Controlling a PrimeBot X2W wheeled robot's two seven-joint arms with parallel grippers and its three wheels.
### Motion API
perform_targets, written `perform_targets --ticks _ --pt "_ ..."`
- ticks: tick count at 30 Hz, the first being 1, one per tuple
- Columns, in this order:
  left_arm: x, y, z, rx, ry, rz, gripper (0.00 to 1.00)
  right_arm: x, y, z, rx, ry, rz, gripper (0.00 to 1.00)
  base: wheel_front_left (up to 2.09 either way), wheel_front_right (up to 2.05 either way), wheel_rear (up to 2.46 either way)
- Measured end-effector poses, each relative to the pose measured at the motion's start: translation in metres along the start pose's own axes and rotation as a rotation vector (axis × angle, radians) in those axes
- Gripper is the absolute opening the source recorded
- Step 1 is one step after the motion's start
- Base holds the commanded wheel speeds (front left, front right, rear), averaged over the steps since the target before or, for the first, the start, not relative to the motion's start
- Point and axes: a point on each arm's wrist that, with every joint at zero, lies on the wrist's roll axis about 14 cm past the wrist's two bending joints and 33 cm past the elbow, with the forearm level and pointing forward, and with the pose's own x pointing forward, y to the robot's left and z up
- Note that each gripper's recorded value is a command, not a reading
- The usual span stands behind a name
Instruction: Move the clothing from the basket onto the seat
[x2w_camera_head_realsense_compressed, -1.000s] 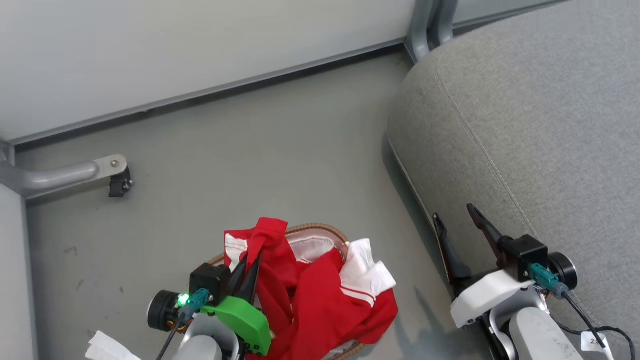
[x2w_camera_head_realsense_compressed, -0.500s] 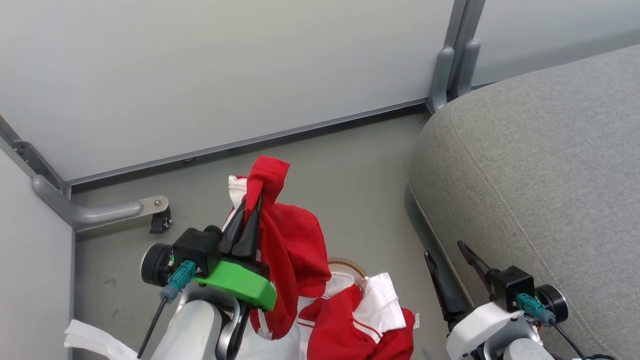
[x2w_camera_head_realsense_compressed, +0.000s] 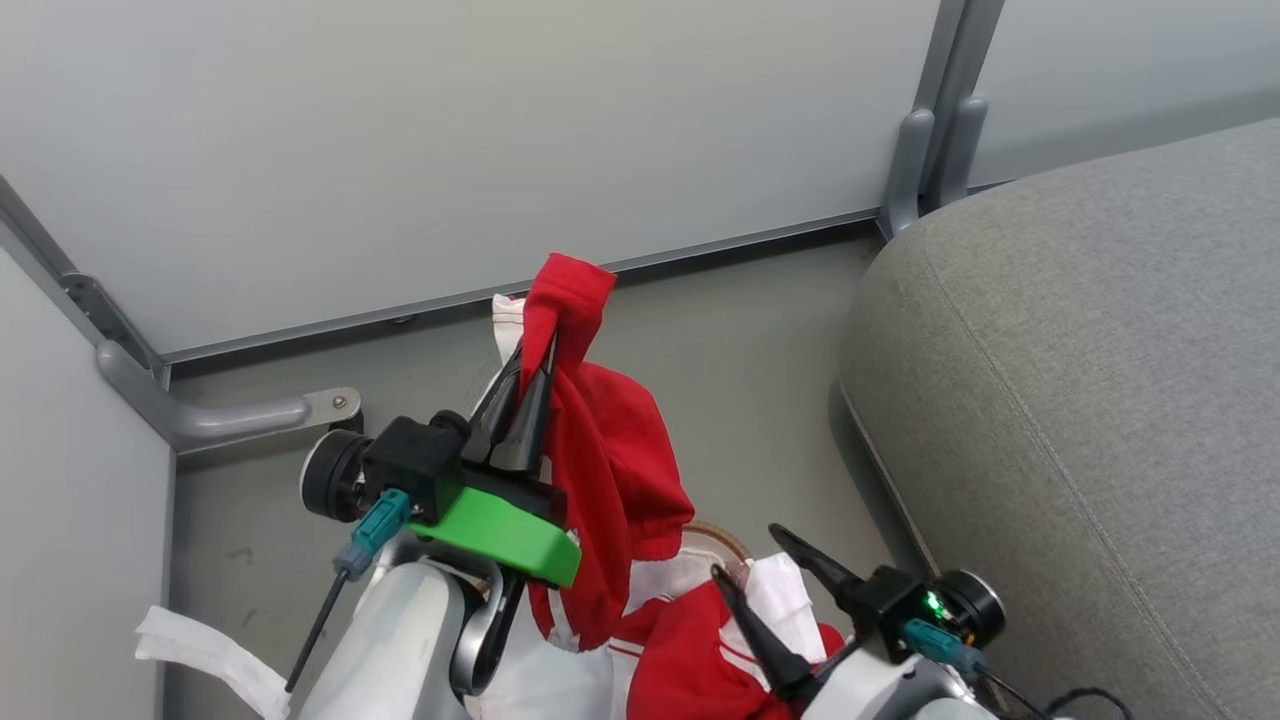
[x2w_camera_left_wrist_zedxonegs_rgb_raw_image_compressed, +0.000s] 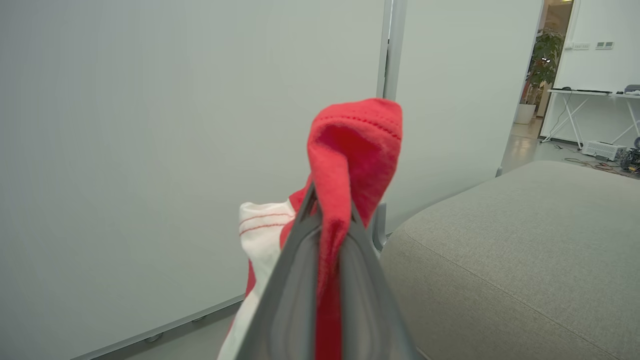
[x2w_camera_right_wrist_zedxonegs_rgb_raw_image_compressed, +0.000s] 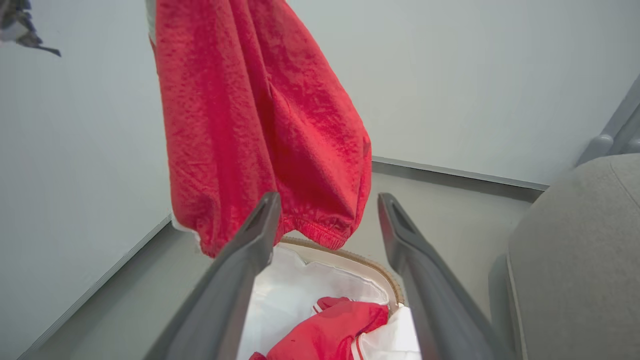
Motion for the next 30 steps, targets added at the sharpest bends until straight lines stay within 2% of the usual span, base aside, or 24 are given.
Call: perform_targets --ticks 7,11,23,24,25,26,30 --pt "-0.001 -0.003 0.003 -0.011 -0.008 -0.009 0.00 0.035 0.044 0.028 -0.056 -0.061 0.189 1.00 0.00 0.00 0.00" --pt "-0.002 -0.005 0.005 -0.014 -0.014 -0.015 0.00 0.048 0.061 0.027 -0.088 -0.042 0.267 1.00 0.00 0.00 0.00" --pt "-0.003 -0.020 0.025 -0.025 -0.063 -0.062 0.00 0.067 0.078 0.004 -0.120 0.052 0.345 1.00 0.00 0.00 0.00" --pt "-0.004 -0.021 0.025 -0.023 -0.064 -0.064 0.00 0.068 0.080 0.004 -0.111 0.052 0.352 0.85 0.00 0.00 0.00" --pt "-0.005 -0.021 0.025 -0.024 -0.062 -0.064 0.00 0.069 0.083 0.004 -0.102 0.050 0.360 0.21 0.00 0.00 0.00" --pt "-0.006 -0.020 0.024 -0.026 -0.059 -0.059 0.00 0.070 0.086 0.006 -0.084 0.044 0.365 0.00 0.00 0.00 0.00" --pt "-0.007 -0.017 0.019 -0.028 -0.045 -0.046 0.00 0.072 0.089 0.011 -0.057 0.030 0.369 0.00 0.00 0.00 0.00"
